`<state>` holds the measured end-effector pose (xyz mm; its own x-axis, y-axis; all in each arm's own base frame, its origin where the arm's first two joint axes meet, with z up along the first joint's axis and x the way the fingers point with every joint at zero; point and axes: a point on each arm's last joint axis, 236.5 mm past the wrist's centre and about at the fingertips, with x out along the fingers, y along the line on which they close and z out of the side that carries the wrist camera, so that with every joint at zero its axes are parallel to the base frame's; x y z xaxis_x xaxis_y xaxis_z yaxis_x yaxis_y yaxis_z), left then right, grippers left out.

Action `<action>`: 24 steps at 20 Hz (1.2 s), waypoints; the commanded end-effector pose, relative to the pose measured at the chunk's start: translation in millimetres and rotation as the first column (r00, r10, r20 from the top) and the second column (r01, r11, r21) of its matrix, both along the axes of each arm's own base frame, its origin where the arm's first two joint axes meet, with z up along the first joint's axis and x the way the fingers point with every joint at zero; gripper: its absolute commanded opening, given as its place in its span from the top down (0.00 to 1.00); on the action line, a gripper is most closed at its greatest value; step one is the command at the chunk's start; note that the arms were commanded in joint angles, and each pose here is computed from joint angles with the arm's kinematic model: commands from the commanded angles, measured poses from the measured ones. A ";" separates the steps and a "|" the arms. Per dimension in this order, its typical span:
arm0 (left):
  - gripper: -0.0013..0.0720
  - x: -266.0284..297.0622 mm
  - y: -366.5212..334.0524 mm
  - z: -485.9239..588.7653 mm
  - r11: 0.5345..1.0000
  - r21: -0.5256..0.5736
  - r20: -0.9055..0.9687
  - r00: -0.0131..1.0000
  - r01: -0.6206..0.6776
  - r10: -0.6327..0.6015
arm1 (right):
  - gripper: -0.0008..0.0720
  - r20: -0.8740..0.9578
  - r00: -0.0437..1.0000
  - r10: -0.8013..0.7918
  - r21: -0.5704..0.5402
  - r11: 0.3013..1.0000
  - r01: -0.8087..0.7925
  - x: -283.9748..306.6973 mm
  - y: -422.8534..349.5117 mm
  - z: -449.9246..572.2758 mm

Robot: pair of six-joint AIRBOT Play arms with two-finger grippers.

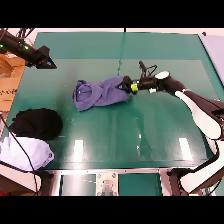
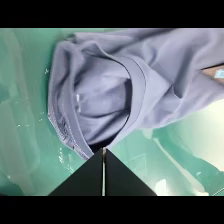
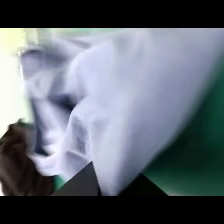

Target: Fold the shirts.

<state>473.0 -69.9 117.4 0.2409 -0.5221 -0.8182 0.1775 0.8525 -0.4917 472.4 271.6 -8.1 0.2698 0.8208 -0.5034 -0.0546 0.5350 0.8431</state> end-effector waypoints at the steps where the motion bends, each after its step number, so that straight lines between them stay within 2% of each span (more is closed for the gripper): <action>1: 0.96 -0.8 0.0 -0.8 1.000 0.000 -0.003 1.000 0.001 -0.001 | 0.96 0.207 0.978 -0.033 0.117 0.993 0.009 30.8 -5.6 126.8; 5: 0.96 -0.9 -0.1 -0.8 1.000 -0.001 -0.004 1.000 0.001 -0.001 | 0.96 0.338 0.912 -0.233 0.115 0.972 0.206 55.7 -121.9 237.8; 8: 0.96 -0.7 -0.1 -0.7 1.000 -0.001 -0.003 1.000 0.001 -0.001 | 0.96 0.362 0.840 -0.404 0.103 0.913 0.394 55.3 -229.6 268.5; 12: 0.96 -0.9 -0.1 -0.8 1.000 -0.001 -0.004 1.000 0.001 -0.001 | 0.96 0.328 0.704 -0.630 0.018 0.749 0.662 31.6 -388.4 257.0; 15: 0.96 -0.6 -0.1 -0.7 1.000 -0.001 -0.003 1.000 0.001 -0.001 | 0.96 0.273 0.596 -0.755 -0.107 0.592 0.799 -7.7 -484.3 227.7; 17: 0.96 -0.5 0.0 -0.7 1.000 -0.001 -0.002 1.000 0.001 -0.001 | 0.96 0.216 0.543 -0.811 -0.165 0.518 0.839 -32.8 -517.5 212.7; 21: 0.96 -0.7 -0.1 -0.7 1.000 -0.001 -0.003 1.000 0.001 -0.001 | 0.96 0.092 0.451 -0.888 -0.261 0.415 0.871 -78.8 -539.8 189.7; 24: 0.96 -1.8 -0.2 -1.0 1.000 0.000 -0.007 1.000 0.004 -0.004 | 0.96 0.045 0.297 -0.954 -0.331 0.266 0.905 -124.0 -552.9 181.9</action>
<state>472.1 -70.0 116.3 0.2364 -0.5232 -0.8188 0.1765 0.8518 -0.4933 394.0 -261.9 189.2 0.7577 -0.0077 -0.6526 0.5884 0.4405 0.6780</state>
